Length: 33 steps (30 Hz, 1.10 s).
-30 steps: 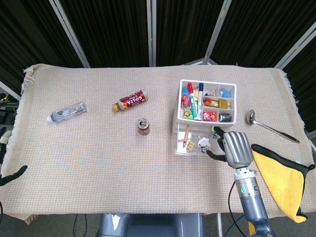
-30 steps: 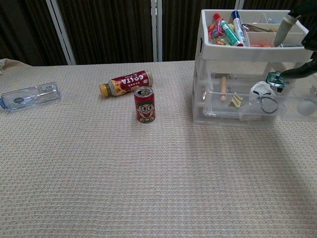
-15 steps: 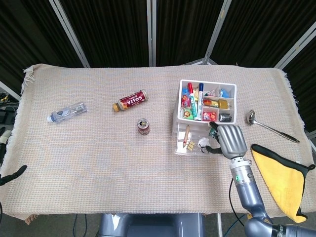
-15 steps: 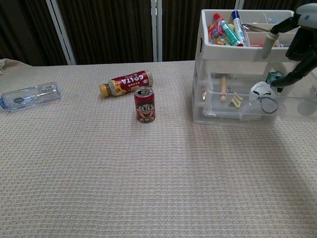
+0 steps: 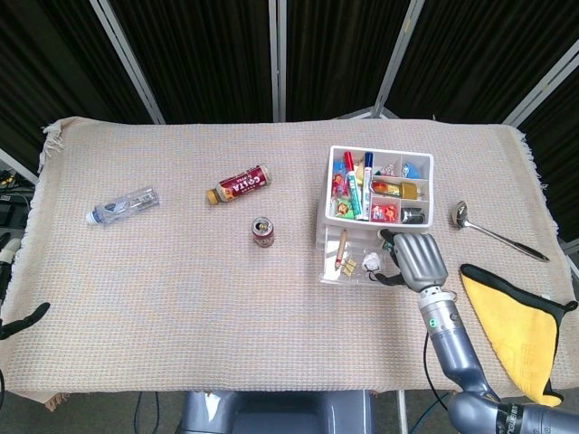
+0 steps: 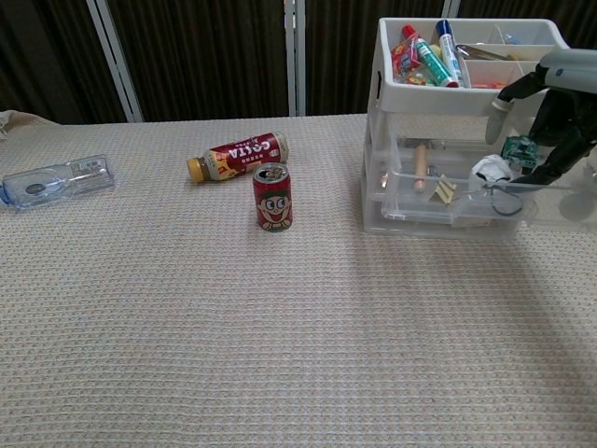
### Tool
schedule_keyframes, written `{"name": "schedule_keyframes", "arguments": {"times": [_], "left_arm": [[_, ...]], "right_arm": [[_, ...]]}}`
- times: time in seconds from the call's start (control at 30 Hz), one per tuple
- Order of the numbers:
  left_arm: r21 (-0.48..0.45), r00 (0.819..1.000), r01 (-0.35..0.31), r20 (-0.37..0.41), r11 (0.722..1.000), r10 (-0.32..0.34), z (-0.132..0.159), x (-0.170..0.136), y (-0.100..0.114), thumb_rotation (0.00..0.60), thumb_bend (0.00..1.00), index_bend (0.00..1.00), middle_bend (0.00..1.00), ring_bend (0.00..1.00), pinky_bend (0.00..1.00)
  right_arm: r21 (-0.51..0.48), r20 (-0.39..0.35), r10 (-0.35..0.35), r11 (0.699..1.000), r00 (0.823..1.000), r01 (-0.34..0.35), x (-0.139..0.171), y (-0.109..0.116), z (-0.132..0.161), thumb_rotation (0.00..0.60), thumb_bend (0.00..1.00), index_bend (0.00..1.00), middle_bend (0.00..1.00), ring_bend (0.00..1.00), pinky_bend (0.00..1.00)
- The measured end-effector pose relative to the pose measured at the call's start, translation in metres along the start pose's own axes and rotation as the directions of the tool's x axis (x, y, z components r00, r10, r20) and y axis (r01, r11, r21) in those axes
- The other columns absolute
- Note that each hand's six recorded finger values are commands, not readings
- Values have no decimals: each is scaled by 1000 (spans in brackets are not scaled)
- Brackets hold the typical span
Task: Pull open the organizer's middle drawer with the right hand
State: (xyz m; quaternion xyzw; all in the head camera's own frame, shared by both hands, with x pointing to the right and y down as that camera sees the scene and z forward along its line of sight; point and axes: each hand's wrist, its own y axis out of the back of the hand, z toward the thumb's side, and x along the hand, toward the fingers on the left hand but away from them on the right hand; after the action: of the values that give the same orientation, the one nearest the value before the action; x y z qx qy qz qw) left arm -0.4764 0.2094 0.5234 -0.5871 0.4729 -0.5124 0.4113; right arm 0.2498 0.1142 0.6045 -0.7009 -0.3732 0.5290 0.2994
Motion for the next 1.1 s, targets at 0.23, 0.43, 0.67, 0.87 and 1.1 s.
{"name": "schedule_keyframes", "arguments": {"times": [0.23, 0.43, 0.67, 0.87, 1.1], "left_arm": [[-4, 1000, 0, -6, 1000, 0, -2, 0, 0, 600, 94, 0, 0, 0, 0], [-5, 1000, -1, -7, 1000, 1, -2, 1, 0, 600, 95, 0, 0, 0, 0], [-9, 1000, 0, -6, 1000, 0, -1, 1, 0, 600, 96, 0, 0, 0, 0], [-11, 1000, -2, -6, 1000, 2, -2, 0, 1, 600, 97, 0, 0, 0, 0], [-12, 1000, -2, -7, 1000, 2, -2, 0, 1, 600, 98, 0, 0, 0, 0]], "right_arm": [[-10, 5, 10, 1000, 1000, -10, -3, -9, -1, 600, 10, 462, 1000, 1000, 699], [-27, -6, 8, 1000, 1000, -8, -5, -13, 0, 600, 145, 499, 1000, 1000, 699], [-59, -24, 12, 998, 1000, -13, -6, -18, 5, 600, 236, 531, 1000, 1000, 699], [-66, -24, 24, 997, 999, -26, -6, -23, 5, 600, 330, 537, 1000, 1000, 699], [-81, -28, 17, 997, 999, -19, -5, -21, 8, 600, 385, 546, 1000, 1000, 699]]}}
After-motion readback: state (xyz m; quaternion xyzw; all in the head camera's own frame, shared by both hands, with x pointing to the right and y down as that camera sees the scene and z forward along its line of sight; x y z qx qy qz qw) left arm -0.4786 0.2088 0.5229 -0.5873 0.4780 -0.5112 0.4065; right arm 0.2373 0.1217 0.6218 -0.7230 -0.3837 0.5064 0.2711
